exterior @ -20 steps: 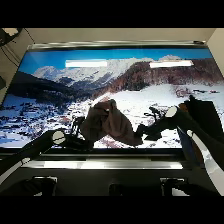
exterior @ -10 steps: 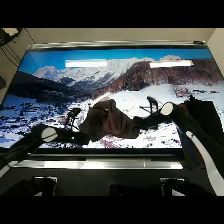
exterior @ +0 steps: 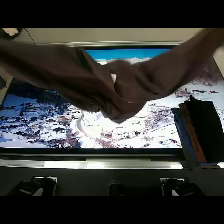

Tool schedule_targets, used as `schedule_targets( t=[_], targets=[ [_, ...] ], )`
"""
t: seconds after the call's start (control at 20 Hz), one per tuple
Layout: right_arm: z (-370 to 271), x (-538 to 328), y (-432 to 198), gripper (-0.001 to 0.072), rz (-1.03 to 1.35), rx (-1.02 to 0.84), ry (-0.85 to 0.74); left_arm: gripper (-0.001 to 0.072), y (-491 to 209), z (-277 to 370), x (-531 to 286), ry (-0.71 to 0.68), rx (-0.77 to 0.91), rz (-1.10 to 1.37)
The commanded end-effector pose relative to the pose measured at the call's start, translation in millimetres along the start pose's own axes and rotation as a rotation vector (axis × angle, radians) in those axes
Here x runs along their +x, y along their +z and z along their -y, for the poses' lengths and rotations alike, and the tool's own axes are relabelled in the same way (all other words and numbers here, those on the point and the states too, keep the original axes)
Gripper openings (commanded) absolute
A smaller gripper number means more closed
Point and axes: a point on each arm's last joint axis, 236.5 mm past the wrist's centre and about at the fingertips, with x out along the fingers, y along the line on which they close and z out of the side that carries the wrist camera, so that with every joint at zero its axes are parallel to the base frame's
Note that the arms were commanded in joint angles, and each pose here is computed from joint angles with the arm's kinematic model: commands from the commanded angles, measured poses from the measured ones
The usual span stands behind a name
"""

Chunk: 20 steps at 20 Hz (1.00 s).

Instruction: Fold the shirts.

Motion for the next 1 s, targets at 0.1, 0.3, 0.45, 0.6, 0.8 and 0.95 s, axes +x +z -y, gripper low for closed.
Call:
schedule_targets(
  t=[0.1,0.3,0.45,0.6,0.8,0.95],
  targets=[
    [2.3,-133.8,99.6,0.0051,0.352,0.091,0.035,0.0023,112.8,17.2,-113.4,-0.069,-0.047,0.367],
    [7.4,-130.5,102.3,0.0051,0.363,0.074,0.009,0.0022,105.7,8.8,-106.6,-0.028,-0.023,0.333],
    [16.5,-90.4,73.4,0.0051,0.226,0.054,-0.048,0.0023,71.2,-23.3,-77.0,0.113,0.018,0.174],
    [60.7,-16.5,-13.6,0.0052,-0.138,-0.009,-0.268,0.0024,-12.5,-64.1,-21.1,0.268,0.113,-0.162],
    [70.5,121.5,-130.1,0.0053,-0.425,-0.016,-0.344,0.0024,-139.6,-107.4,92.3,0.340,0.159,-0.455],
    [38.1,232.1,-158.2,0.0054,-0.284,0.062,-0.206,0.0024,-222.5,-131.9,162.8,0.344,0.013,-0.598]
  ],
)
